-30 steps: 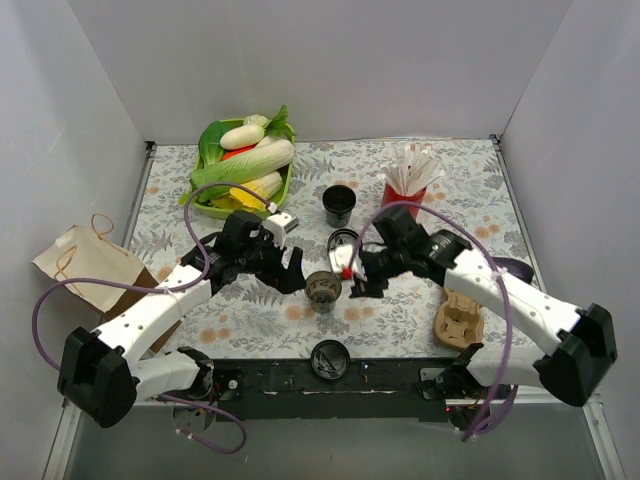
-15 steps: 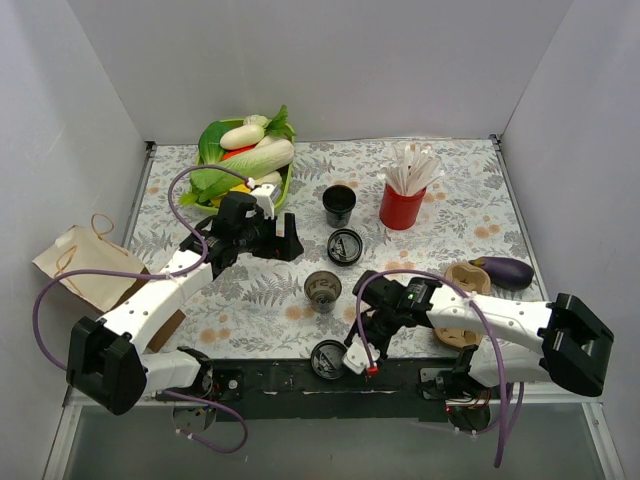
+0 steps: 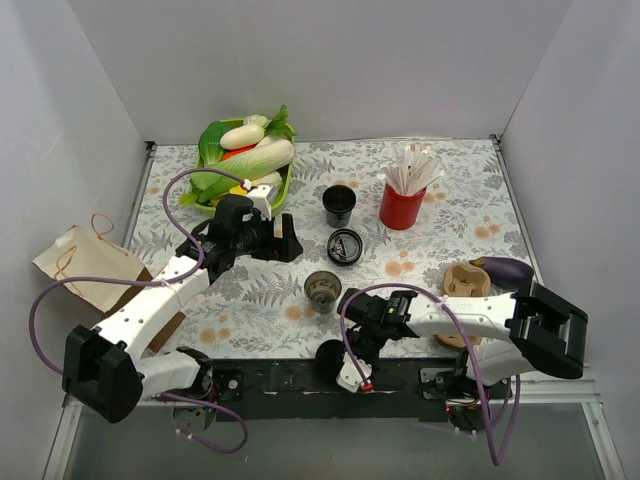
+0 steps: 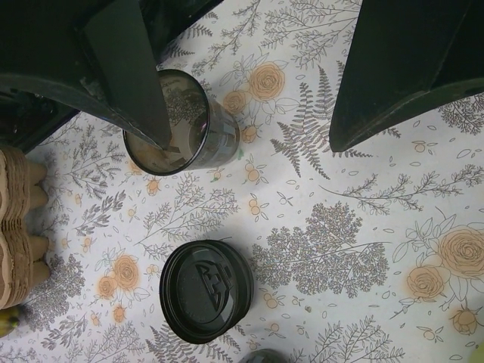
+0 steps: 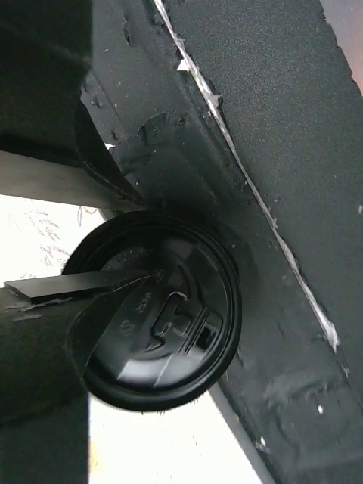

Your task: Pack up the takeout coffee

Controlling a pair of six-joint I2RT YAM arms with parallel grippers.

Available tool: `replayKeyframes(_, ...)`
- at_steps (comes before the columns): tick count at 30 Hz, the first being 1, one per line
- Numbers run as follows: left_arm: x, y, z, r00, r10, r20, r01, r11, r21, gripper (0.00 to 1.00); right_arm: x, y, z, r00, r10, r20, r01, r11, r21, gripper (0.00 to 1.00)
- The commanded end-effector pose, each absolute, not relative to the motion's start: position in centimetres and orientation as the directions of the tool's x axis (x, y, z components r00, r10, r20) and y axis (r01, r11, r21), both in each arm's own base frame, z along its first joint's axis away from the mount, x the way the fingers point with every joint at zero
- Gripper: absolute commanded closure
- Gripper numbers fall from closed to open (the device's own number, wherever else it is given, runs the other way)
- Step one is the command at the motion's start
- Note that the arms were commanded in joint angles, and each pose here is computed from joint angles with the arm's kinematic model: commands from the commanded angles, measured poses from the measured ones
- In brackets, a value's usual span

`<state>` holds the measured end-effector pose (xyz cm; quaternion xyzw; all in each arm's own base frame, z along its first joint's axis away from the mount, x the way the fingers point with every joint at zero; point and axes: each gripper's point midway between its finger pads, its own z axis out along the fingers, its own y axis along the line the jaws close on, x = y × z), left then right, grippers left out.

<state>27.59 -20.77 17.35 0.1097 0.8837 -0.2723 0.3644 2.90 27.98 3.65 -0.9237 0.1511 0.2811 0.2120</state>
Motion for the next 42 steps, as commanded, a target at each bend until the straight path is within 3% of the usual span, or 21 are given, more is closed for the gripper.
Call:
replayKeyframes(1,27.6,-20.1,18.8,-0.676,-0.013,-0.737,0.401,0.832,-0.383,0.13,2.8,28.5,3.3,0.807,-0.136,-0.574,-0.353,-0.890,-0.287,0.56)
replayKeyframes(8,28.0,-20.0,18.7,-0.669,-0.017,-0.743,0.400,0.834,-0.379,0.13,3.5,28.6,2.6,0.823,-0.150,-0.547,-0.337,-0.905,-0.259,0.60)
replayKeyframes(15,28.3,-20.1,19.1,-0.664,-0.009,-0.748,0.408,0.834,-0.372,0.13,4.5,29.6,4.6,0.828,-0.177,-0.532,-0.389,-0.864,-0.318,0.90)
replayKeyframes(20,28.9,-20.1,20.3,-0.641,0.024,-0.767,0.435,0.835,-0.337,0.14,5.5,29.8,9.7,0.752,-0.241,-0.613,-0.492,-0.824,-0.280,0.95)
replayKeyframes(24,29.1,-20.2,22.0,-0.594,0.056,-0.803,0.483,0.823,-0.300,0.13,6.9,29.4,14.5,0.563,-0.406,-0.720,-0.674,-0.729,-0.115,0.98)
replayKeyframes(28,29.2,-20.1,23.4,-0.554,0.088,-0.828,0.519,0.814,-0.261,0.14,9.5,30.3,20.7,0.249,-0.494,-0.833,-0.823,-0.561,0.087,0.98)
replayKeyframes(31,29.1,-19.9,23.7,-0.538,0.122,-0.834,0.539,0.810,-0.229,0.14,11.5,30.7,23.5,0.028,-0.511,-0.859,-0.858,-0.453,0.242,0.98)
replayKeyframes(38,28.8,-19.2,22.1,-0.532,0.181,-0.827,0.553,0.814,-0.178,0.13,14.6,30.9,23.7,-0.111,-0.477,-0.872,-0.880,-0.360,0.309,0.98)
replayKeyframes(40,28.5,-19.4,20.8,-0.571,0.191,-0.798,0.554,0.808,-0.203,0.14,16.2,30.6,24.2,-0.248,-0.459,-0.853,-0.872,-0.277,0.403,0.98)
replayKeyframes(42,26.8,-21.3,20.4,-0.576,0.241,-0.781,0.655,0.708,-0.264,0.14,18.4,30.0,25.2,-0.311,-0.417,-0.854,-0.881,-0.211,0.423,0.98)
